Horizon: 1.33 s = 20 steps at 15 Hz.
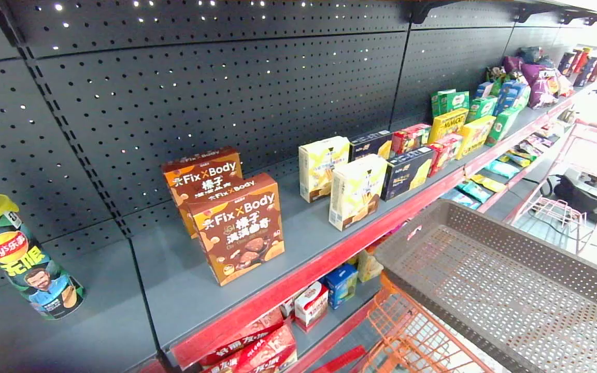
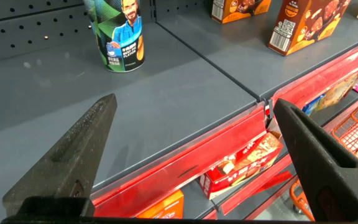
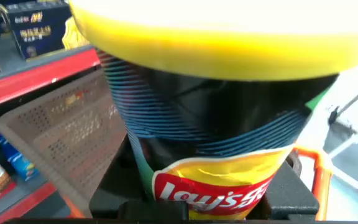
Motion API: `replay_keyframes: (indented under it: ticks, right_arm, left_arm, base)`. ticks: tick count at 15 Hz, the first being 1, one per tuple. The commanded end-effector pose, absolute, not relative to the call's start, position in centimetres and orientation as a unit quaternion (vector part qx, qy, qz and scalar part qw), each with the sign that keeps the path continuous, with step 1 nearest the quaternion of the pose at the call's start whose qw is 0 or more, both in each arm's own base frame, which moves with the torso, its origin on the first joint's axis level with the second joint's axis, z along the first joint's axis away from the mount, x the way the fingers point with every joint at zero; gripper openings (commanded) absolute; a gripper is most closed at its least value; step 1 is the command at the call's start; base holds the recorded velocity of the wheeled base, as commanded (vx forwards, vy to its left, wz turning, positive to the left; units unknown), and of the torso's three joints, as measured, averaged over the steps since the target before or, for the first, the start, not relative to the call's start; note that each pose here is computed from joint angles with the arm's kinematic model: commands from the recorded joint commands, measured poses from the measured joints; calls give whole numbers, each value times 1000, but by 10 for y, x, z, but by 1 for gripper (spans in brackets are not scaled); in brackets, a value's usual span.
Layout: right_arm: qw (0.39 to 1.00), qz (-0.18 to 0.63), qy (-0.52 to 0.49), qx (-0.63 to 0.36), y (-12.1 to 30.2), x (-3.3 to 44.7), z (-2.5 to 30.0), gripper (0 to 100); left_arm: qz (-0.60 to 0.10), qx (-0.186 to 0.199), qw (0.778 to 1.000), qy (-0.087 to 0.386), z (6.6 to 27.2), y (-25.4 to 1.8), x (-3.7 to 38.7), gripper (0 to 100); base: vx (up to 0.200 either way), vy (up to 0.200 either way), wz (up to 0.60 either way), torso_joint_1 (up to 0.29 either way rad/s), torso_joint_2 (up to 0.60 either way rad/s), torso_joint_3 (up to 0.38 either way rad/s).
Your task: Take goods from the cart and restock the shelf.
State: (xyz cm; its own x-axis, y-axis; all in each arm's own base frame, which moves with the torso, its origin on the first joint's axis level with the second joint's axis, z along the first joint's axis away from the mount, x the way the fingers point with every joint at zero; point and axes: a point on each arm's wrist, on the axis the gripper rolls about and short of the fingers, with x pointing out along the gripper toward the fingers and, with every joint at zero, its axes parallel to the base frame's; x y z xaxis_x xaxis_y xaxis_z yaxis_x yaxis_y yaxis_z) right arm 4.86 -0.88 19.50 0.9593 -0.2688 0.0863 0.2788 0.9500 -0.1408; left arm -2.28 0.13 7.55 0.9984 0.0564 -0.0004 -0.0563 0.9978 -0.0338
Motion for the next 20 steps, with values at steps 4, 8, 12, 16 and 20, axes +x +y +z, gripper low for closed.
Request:
replay_keyframes:
  ticks: [4,8,12,16,20]
  right_arm:
    - [987,-112,-60,-101,-7,49,185,0]
    - [987,-106,-62,-102,-7,49,184,0]
    - [987,-106,-67,-102,-7,49,185,0]
    - [987,-105,-71,-103,-7,49,186,0]
    - [986,-105,-75,-108,-7,49,188,0]
  left_arm:
    - [25,-13,1000,0,75,1,-23,100]
    - [26,-13,1000,0,76,1,-23,100]
    - [25,-13,1000,0,75,1,-23,100]
    - [25,-13,1000,0,76,1,-23,100]
    - [26,-13,1000,0,75,1,-23,100]
  base:
    - [0,0,0,0,0,0]
    - [0,0,0,0,0,0]
    - [0,0,300,1,1,1]
    - [0,0,150,1,1,1]
    - [0,0,0,0,0,0]
